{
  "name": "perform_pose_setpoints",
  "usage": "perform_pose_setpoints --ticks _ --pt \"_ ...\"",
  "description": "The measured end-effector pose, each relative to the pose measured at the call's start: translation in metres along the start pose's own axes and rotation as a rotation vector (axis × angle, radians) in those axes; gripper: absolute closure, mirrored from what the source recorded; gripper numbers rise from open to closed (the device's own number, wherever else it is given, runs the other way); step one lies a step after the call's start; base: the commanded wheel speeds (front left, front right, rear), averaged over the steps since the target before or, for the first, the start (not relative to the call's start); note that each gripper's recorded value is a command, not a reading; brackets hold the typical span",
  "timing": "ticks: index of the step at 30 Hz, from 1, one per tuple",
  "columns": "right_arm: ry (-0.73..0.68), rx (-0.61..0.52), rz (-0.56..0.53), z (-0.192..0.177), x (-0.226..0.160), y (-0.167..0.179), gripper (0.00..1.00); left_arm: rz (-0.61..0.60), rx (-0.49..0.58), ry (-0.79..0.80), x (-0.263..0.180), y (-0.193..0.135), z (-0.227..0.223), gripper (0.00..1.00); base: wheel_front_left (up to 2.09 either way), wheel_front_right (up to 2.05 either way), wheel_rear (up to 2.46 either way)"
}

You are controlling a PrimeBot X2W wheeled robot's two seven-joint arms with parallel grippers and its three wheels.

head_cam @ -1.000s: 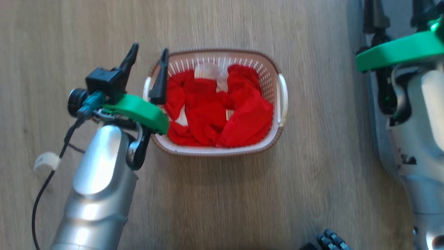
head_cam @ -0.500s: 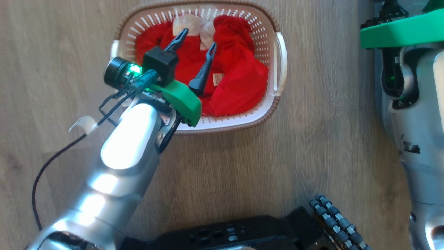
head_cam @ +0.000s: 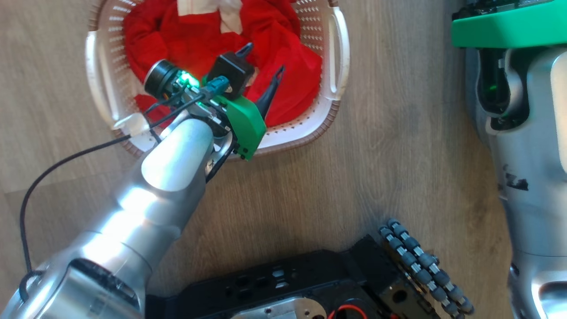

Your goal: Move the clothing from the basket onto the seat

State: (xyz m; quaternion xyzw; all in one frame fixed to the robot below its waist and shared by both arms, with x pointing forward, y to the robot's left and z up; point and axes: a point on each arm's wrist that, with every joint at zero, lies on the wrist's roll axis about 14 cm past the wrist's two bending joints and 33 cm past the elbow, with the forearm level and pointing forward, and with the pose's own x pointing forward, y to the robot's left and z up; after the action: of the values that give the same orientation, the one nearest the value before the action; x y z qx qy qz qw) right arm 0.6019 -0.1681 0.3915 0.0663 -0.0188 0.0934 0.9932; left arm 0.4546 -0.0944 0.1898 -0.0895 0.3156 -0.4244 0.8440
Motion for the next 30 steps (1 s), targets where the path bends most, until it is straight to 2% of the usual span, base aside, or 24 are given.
perform_pose_setpoints --ticks 4,9,16,25,26,27,28,30 --pt "0.015 -0.001 -0.021 -0.006 -0.004 -0.006 0.0 -0.066 0.018 0.062 0.008 -0.016 -0.021 0.0 0.0 0.0 0.0" --pt "0.032 -0.009 -0.05 -0.01 -0.01 -0.015 0.0 -0.153 0.094 0.139 0.019 -0.031 -0.044 0.0 0.0 0.0 0.0" --pt "0.042 -0.014 -0.083 -0.01 -0.017 -0.026 0.0 -0.175 0.158 0.191 0.03 -0.028 -0.055 0.0 0.0 0.0 0.0" --pt "0.047 -0.01 -0.111 -0.007 -0.023 -0.036 0.0 -0.146 0.16 0.344 0.028 -0.017 -0.086 0.0 0.0 0.0 0.0" --pt "0.045 -0.01 -0.111 -0.006 -0.023 -0.036 0.0 -0.141 0.159 0.348 0.027 -0.016 -0.087 0.25 0.0 0.0 0.0" --pt "0.042 -0.007 -0.112 -0.004 -0.023 -0.036 0.0 -0.136 0.153 0.346 0.027 -0.015 -0.086 0.84 0.0 0.0 0.0" --pt "0.039 -0.004 -0.113 -0.003 -0.023 -0.036 0.0 -0.131 0.148 0.341 0.027 -0.015 -0.084 1.0 0.0 0.0 0.0" --pt "0.035 -0.002 -0.115 0.0 -0.023 -0.035 0.0 -0.122 0.143 0.333 0.025 -0.013 -0.08 1.0 0.0 0.0 0.0"
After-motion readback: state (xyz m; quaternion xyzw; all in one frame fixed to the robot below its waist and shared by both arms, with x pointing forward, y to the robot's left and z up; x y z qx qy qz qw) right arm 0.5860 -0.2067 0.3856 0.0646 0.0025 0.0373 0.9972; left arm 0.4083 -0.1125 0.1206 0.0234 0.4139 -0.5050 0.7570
